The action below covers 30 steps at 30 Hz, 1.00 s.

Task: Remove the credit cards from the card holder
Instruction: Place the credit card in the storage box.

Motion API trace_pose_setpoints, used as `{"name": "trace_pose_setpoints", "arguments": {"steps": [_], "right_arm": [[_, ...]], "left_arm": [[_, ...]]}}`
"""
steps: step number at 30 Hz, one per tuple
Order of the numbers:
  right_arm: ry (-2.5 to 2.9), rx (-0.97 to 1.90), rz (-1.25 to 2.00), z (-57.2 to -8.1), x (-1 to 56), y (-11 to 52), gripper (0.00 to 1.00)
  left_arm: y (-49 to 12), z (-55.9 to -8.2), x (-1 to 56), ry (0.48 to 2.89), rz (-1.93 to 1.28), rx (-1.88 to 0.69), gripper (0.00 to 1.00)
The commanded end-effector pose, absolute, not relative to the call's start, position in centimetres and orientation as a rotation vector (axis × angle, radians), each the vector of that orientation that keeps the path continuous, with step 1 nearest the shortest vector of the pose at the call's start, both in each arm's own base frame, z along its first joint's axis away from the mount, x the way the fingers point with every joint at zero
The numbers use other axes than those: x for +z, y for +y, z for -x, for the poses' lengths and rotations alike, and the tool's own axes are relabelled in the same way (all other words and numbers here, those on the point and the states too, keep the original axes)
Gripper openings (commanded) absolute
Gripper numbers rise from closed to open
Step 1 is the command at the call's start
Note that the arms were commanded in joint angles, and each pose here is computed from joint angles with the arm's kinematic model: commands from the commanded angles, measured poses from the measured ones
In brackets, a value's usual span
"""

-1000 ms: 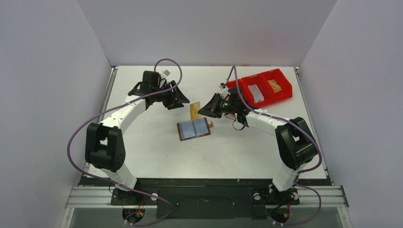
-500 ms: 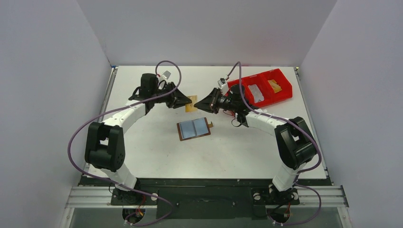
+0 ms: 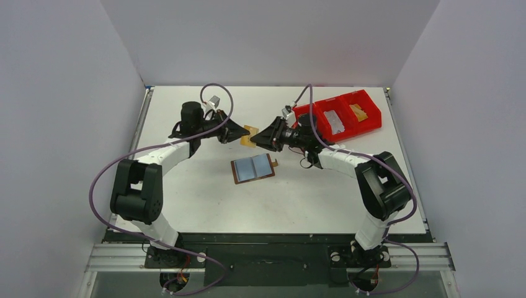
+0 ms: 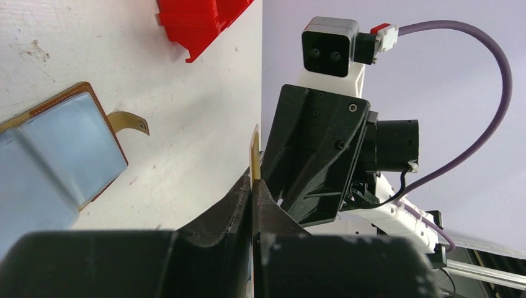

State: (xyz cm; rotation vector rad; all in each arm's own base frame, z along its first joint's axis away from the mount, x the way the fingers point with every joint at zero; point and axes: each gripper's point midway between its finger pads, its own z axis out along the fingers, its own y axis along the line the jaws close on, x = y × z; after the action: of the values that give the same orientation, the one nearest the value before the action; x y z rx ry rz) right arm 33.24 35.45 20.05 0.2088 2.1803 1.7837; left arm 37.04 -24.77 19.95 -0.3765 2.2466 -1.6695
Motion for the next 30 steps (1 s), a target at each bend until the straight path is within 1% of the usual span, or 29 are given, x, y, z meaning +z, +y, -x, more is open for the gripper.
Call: {"name": "trace_pose_setpoints", "arguments": {"steps": [1,4,14,15,16,19,21,22,23,24,25,26,27,28,29,30], "right_arm": [[2.031,1.88,-0.127,-32.7,23.1,36.6,0.19],[2.026,1.893,-0.134,-32.6,23.2,36.9,0.17],[1.999,1.928,-0.181,-32.8,23.1,37.7,0.17],[2.0,1.931,-0.19,-32.8,22.9,37.7,0.15],[1.994,1.935,-0.201,-32.9,23.0,37.6,0.1],[1.99,1.923,-0.22,-33.0,22.8,37.4,0.0],[1.982,1.896,-0.225,-33.3,22.8,37.0,0.0],[2.006,1.864,-0.247,-33.6,22.3,36.6,0.0],[2.041,1.794,-0.245,-33.8,21.5,36.1,0.0],[2.07,1.741,-0.256,-34.2,20.9,35.5,0.0],[2.142,1.615,-0.247,-34.3,19.6,34.6,0.0],[2.171,1.539,-0.246,-34.7,19.0,33.9,0.0],[2.234,1.393,-0.221,-34.9,18.0,32.7,0.0],[2.252,1.323,-0.214,-35.1,17.7,31.9,0.0],[2.295,1.212,-0.207,-35.2,17.1,30.6,0.0],[2.3,1.168,-0.213,-35.5,17.0,29.8,0.0]], "left_arm": [[-25.5,-36.6,22.5,2.147,0.284,-1.747,0.0],[-25.7,-36.5,22.7,2.137,0.301,-1.778,0.0],[-25.9,-36.3,23.3,2.057,0.35,-1.881,0.0],[-25.9,-36.3,23.3,2.056,0.355,-1.88,0.0],[-25.9,-36.3,23.1,2.061,0.36,-1.878,0.0],[-25.9,-36.2,22.8,2.077,0.359,-1.862,0.0],[-25.7,-36.2,22.4,2.101,0.366,-1.837,0.08],[-25.5,-36.0,22.1,2.117,0.364,-1.812,0.17],[-25.3,-36.2,21.7,2.121,0.348,-1.769,0.21],[-25.0,-36.2,21.0,2.167,0.387,-1.721,0.29],[-24.8,-36.5,21.3,2.163,0.321,-1.654,0.32],[-24.2,-36.4,19.6,2.249,0.399,-1.566,0.33],[-23.8,-36.8,19.9,2.244,0.325,-1.491,0.35],[-23.0,-36.4,18.2,2.332,0.401,-1.395,0.36],[-22.6,-36.7,18.4,2.333,0.348,-1.33,0.37],[-21.8,-36.5,17.2,2.394,0.4,-1.241,0.38]]}}
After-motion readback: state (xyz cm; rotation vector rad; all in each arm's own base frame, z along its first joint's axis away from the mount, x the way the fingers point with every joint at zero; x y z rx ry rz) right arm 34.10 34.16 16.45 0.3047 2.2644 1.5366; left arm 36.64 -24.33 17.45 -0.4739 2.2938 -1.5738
